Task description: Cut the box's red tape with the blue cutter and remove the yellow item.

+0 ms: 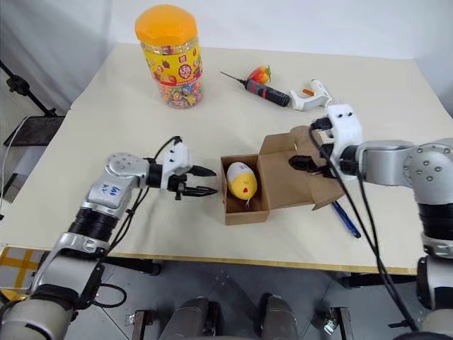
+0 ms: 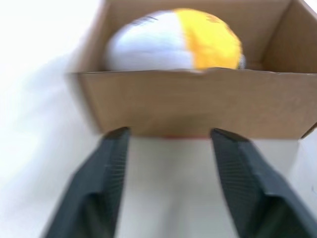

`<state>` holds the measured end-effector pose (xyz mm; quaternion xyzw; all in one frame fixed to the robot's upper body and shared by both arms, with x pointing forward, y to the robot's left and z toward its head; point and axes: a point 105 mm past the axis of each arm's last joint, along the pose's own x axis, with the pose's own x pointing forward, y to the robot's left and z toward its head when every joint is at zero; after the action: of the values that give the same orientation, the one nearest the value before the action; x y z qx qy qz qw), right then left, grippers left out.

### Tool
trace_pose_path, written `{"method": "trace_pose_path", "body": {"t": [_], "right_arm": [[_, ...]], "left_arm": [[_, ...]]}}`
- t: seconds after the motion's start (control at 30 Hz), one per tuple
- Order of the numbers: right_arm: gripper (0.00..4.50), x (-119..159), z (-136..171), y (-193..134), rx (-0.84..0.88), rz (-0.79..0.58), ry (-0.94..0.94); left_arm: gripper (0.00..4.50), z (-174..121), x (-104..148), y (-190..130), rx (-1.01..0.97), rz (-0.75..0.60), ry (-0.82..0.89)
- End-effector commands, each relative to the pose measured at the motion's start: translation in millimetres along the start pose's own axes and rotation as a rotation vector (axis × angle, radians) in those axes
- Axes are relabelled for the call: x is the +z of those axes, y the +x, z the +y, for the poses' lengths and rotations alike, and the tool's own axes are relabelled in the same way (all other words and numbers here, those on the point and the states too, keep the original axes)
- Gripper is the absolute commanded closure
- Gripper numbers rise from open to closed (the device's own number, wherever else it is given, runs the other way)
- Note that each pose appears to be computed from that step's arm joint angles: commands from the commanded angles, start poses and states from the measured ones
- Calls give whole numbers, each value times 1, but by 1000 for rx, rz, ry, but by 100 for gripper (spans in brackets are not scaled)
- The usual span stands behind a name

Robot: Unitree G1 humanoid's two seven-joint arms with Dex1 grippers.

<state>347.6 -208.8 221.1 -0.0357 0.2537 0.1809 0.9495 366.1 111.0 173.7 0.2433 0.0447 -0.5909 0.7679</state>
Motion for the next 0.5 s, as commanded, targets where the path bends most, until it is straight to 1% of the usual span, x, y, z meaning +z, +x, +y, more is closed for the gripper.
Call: {"method": "trace_pose_path", "body": {"t": [0.03,0.1,0.17,0.23,0.37,0.43,0.5], "right_arm": [[0,16,-11,-23,13,-71,-83],[0,20,-14,-39,49,-103,-144],[0,23,-13,-52,93,-135,-190],[0,22,-8,-61,148,-163,-232],[0,15,3,-71,235,-198,-312],[0,5,26,-82,352,-240,-432],[0,3,35,-89,378,-288,-478]], "left_arm": [[59,12,30,-15,28,-62,69],[2,11,62,-17,20,-179,126],[2,6,85,-16,-5,-253,179],[2,1,92,-10,-31,-260,217],[2,-7,98,-1,-78,-263,263],[2,-22,96,23,-191,-209,330],[2,-35,88,38,-310,-182,324]]}}
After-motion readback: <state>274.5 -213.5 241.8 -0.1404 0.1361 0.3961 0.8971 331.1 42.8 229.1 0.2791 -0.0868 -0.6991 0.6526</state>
